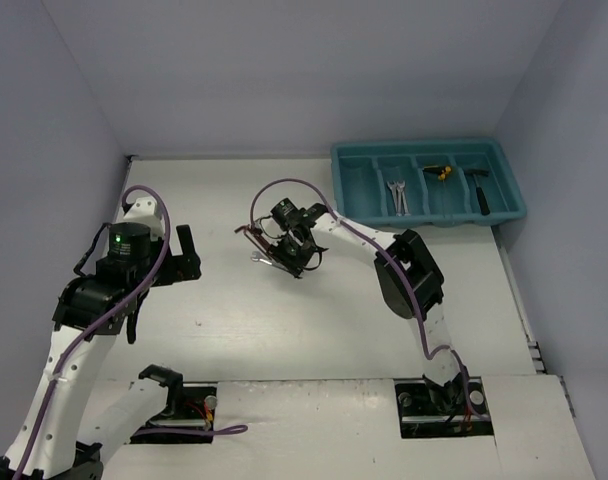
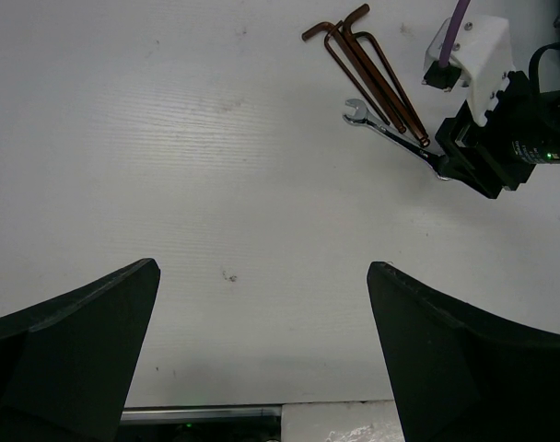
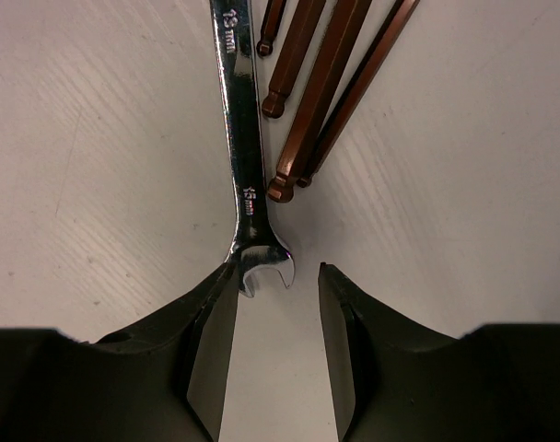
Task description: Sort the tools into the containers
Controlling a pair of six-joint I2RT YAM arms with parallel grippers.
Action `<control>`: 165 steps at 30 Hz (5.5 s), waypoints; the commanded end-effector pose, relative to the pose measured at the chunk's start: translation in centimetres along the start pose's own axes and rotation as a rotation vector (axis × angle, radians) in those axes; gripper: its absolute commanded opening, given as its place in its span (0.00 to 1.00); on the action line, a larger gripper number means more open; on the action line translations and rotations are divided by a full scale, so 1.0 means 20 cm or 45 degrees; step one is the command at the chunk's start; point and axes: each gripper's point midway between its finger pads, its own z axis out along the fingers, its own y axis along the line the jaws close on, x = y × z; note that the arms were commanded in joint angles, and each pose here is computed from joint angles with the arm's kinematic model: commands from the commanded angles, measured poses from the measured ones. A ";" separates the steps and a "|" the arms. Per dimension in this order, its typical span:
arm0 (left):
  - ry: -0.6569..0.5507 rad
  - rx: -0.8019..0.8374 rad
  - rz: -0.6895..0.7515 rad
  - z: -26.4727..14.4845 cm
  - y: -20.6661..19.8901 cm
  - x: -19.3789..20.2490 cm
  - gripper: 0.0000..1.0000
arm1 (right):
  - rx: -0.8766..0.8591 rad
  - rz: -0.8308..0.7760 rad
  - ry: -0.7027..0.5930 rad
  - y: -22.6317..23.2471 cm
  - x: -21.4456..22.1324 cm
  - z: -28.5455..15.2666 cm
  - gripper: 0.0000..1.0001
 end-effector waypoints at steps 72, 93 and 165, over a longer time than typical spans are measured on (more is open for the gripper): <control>-0.105 0.007 0.002 -0.03 -0.01 -0.11 0.95 | 0.306 0.264 -0.253 -0.10 -0.09 -0.60 0.00; -0.078 0.015 -0.069 0.00 -0.03 -0.10 0.95 | 0.699 0.962 -0.394 -1.68 0.31 -0.80 0.29; -0.004 -0.032 -0.092 0.08 -0.01 -0.03 0.95 | 0.387 0.462 -0.287 -0.40 -0.05 -0.39 0.00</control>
